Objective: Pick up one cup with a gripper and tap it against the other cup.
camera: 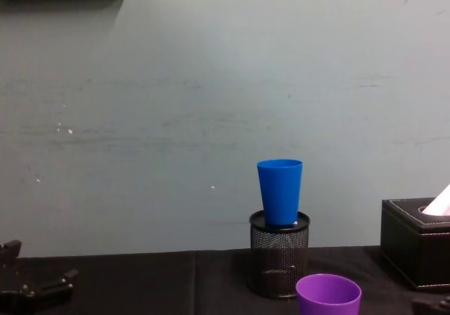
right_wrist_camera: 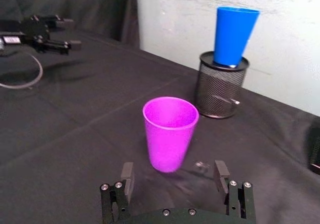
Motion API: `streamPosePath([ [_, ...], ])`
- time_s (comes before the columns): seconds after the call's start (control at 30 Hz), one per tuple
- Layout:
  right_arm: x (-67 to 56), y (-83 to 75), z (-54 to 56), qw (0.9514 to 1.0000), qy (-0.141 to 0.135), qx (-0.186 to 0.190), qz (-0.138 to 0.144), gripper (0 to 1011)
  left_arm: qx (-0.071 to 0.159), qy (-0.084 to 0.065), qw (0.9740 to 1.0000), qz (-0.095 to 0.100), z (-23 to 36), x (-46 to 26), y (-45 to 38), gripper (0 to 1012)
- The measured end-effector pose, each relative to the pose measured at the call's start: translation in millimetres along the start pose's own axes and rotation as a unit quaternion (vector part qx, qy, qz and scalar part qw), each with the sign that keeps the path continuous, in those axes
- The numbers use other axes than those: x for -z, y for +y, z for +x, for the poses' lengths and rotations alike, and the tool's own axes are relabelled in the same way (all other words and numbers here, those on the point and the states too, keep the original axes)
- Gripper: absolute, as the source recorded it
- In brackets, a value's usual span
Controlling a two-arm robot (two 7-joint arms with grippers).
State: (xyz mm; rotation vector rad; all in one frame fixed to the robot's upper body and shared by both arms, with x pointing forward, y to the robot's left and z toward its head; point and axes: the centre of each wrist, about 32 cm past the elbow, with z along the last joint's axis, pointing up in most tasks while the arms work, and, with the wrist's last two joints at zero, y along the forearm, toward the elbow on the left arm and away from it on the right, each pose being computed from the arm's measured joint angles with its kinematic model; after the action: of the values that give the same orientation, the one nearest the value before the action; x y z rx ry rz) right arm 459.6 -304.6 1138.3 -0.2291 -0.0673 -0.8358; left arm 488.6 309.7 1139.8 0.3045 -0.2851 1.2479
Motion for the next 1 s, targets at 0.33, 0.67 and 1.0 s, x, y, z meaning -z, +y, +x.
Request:
streamPosePath([
  [0.33,1.1,33.9,3.8,0.9994,0.026,-0.012,0.017,1003,0.000,0.000,1.0000,0.000,0.0,0.0,0.0,1000],
  [0.67,2.0,65.4,2.6,0.9986,0.043,-0.021,0.023,1003,0.000,0.000,1.0000,0.000,0.0,0.0,0.0,1000],
  [1.0,9.0,83.9,0.7,0.9973,0.063,-0.019,0.031,1003,0.000,0.000,1.0000,0.000,0.0,0.0,0.0,1000],
])
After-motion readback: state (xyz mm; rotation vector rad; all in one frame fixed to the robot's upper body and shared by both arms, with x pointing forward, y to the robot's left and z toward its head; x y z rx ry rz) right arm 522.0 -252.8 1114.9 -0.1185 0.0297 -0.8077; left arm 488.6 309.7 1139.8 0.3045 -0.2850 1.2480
